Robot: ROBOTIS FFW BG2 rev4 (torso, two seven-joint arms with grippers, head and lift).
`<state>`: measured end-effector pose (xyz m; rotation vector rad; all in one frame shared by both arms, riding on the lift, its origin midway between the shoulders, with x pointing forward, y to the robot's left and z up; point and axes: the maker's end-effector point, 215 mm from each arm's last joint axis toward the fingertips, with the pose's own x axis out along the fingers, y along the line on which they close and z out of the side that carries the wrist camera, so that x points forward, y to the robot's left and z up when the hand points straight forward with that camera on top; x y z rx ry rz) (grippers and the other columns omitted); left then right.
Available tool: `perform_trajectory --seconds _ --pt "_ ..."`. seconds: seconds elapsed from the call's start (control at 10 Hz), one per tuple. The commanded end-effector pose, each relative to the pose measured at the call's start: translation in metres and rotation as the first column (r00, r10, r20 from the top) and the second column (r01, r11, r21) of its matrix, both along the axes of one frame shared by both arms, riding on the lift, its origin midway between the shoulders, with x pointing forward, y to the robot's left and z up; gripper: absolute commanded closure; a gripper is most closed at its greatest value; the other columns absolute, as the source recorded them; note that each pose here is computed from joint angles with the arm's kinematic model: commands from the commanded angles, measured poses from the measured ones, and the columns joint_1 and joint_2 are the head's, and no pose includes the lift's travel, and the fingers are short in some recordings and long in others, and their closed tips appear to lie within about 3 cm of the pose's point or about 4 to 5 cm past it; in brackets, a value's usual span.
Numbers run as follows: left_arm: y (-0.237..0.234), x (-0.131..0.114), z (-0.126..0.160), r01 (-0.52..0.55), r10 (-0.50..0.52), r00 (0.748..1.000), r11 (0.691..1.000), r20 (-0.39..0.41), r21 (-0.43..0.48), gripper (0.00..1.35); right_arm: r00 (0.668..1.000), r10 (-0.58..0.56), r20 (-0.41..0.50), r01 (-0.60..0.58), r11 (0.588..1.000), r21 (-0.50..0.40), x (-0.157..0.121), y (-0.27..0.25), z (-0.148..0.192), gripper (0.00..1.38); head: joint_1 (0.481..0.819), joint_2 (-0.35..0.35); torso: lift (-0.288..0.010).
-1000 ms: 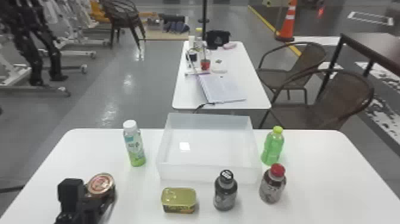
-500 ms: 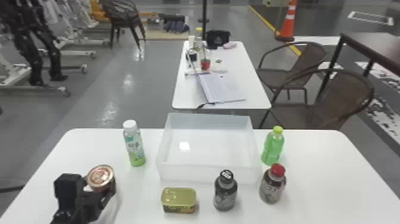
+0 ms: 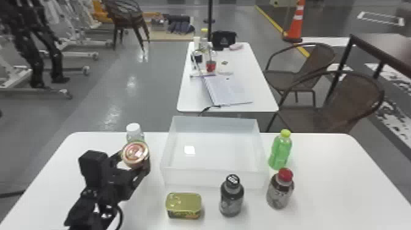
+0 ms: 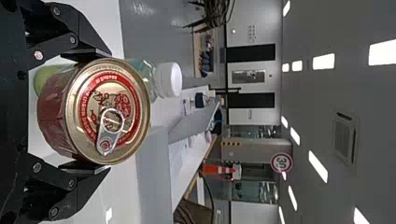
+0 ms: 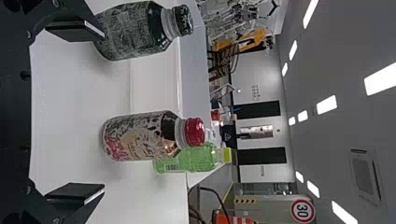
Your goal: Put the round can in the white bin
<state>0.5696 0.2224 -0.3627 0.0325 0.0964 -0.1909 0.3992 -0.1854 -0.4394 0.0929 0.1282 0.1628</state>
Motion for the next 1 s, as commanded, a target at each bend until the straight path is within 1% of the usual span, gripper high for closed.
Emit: perform_trajectory --seconds 0.0,0.1,0.3,0.4,0.6,0.9 --pt "-0.026 0.015 0.021 0.069 -0.068 0.997 0.997 0.021 -0.017 0.78 1.0 0.0 -0.001 0.0 1.0 0.0 0.0 0.0 -0.001 0.15 0.549 0.0 -0.1" --pt "-0.039 0.021 0.023 0.109 -0.109 0.994 0.994 0.002 -0.025 0.78 1.0 0.0 -0.003 0.0 1.0 0.0 0.0 0.0 -0.001 0.15 0.549 0.0 -0.1" --pt "-0.078 0.035 0.013 0.25 -0.251 0.967 0.967 -0.038 -0.046 0.78 1.0 -0.002 -0.003 0.002 1.0 0.002 0.0 0.0 -0.001 0.15 0.549 0.0 -0.1" --pt "-0.095 0.041 0.006 0.316 -0.318 0.946 0.948 -0.061 -0.05 0.78 1.0 0.0 -0.001 0.0 1.0 0.003 0.001 0.001 -0.001 0.15 0.549 0.0 -0.1" --pt "-0.12 0.049 -0.017 0.412 -0.417 0.901 0.909 -0.119 -0.063 0.78 1.0 0.0 -0.002 0.0 1.0 0.001 0.001 0.001 -0.002 0.15 0.549 0.0 -0.1" --pt "-0.141 0.059 -0.04 0.479 -0.472 0.861 0.878 -0.189 -0.007 0.78 1.0 0.0 -0.006 0.0 1.0 0.001 0.001 0.001 -0.004 0.15 0.549 0.0 -0.1"
